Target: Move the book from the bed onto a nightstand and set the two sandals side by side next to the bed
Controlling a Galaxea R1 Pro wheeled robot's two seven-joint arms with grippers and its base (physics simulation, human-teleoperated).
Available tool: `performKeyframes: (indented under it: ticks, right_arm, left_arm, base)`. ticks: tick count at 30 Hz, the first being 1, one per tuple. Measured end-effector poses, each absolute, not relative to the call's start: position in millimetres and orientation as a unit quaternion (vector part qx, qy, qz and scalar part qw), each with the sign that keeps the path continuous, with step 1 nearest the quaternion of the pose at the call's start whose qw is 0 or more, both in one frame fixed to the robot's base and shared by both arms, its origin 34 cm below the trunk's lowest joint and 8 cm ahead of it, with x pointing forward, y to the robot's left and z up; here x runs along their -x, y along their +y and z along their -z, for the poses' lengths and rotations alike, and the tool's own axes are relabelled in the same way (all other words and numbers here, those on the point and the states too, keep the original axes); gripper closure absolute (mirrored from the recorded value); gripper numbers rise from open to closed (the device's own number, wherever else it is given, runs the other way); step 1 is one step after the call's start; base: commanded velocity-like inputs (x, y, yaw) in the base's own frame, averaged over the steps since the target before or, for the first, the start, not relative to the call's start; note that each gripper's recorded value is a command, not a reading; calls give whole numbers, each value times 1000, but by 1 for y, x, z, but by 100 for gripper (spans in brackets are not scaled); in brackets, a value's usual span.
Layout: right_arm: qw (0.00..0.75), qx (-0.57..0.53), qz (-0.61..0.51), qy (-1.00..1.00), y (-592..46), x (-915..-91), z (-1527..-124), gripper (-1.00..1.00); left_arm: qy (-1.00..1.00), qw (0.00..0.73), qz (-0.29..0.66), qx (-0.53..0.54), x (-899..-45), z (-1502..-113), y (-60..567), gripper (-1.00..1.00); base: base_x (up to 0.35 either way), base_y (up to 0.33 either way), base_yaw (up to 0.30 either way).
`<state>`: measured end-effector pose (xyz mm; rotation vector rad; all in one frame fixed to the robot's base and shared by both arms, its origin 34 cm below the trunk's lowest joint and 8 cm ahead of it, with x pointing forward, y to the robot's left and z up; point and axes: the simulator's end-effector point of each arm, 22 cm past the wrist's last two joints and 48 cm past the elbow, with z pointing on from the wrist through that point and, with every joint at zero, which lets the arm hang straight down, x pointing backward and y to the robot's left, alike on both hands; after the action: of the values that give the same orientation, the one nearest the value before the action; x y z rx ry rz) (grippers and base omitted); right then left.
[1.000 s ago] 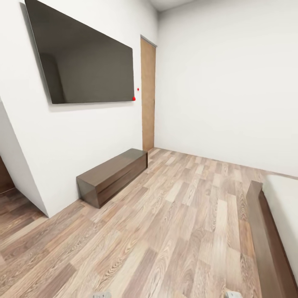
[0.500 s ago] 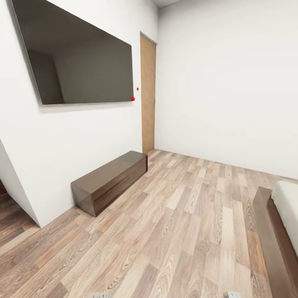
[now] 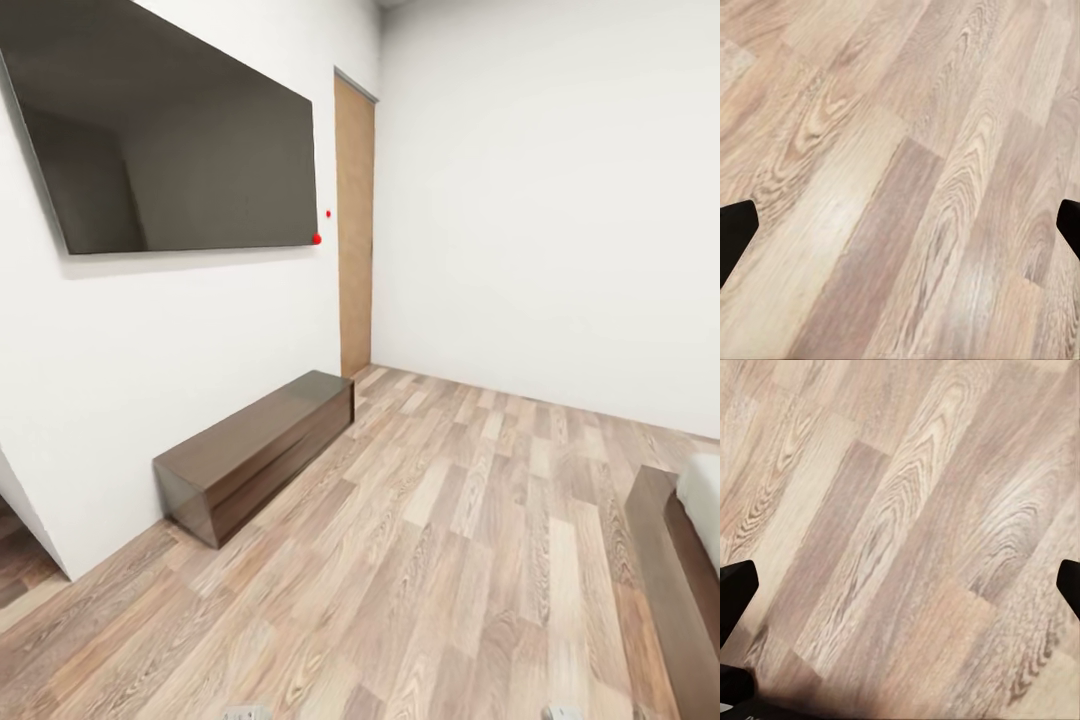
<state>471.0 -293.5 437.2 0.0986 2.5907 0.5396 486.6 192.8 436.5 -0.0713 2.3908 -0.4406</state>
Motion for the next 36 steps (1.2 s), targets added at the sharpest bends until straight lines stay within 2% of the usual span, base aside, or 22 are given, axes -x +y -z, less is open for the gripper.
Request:
performKeyframes:
  ticks: [9,36]
  right_arm:
    - [244,-36,-197,949,-293,-471,-437,-100]
    - [244,-36,-198,949,-293,-471,-437,-100]
  left_arm:
    - [922,347,170,27,-486,-436,193,-100]
    - [922,347,170,27,-487,-436,193,-100]
  base:
    - [332,0,-178]
    - [332,0,-6]
